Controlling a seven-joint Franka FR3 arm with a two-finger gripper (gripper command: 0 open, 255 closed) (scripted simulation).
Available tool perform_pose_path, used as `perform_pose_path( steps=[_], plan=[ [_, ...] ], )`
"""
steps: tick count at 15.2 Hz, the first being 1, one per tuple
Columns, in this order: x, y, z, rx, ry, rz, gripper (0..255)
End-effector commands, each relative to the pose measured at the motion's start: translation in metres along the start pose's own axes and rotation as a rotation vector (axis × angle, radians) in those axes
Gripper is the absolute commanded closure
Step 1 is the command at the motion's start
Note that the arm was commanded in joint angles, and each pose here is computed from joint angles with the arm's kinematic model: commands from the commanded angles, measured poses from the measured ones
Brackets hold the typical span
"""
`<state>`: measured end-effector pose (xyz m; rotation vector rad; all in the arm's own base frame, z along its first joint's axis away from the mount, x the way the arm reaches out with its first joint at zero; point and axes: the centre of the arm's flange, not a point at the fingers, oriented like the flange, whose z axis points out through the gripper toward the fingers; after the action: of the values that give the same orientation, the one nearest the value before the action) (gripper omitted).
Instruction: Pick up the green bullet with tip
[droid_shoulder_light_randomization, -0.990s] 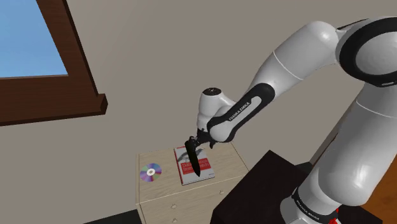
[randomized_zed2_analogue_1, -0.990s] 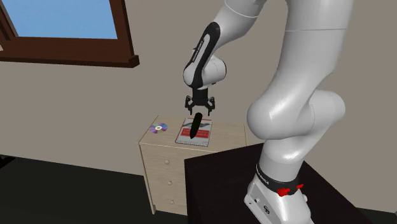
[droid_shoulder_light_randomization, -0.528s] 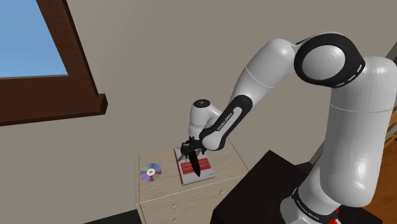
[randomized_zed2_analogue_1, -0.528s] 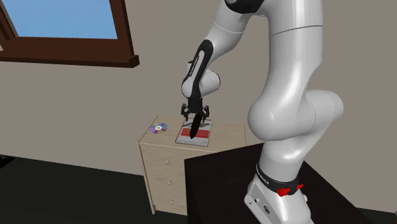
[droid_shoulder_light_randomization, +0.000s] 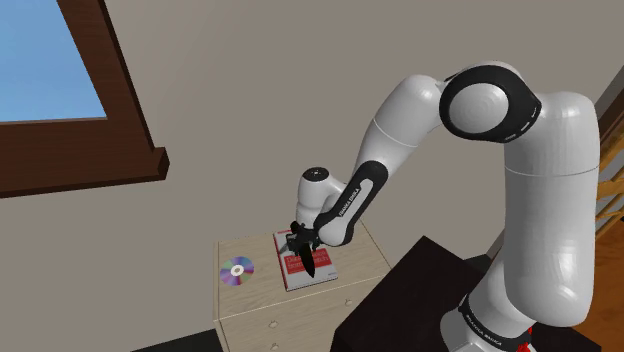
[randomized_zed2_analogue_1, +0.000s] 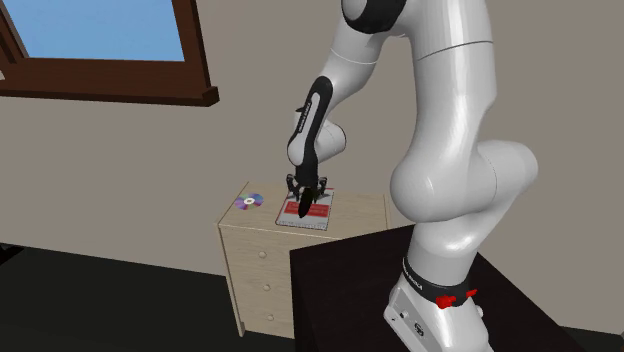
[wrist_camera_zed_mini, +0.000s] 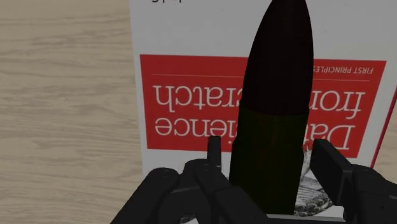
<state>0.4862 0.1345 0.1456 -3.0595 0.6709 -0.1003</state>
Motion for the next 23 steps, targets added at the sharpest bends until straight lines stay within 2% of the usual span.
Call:
perform_pose_path(
  steps=[1,9,23],
  plan=[
    [0.0,0.0,0.001,0.0,0.0,0.0,255],
    [0.001,0.0,0.0,0.0,0.0,0.0,255],
    [0.005,-0.002,-0.073,0.0,0.0,0.0,255]
  ],
)
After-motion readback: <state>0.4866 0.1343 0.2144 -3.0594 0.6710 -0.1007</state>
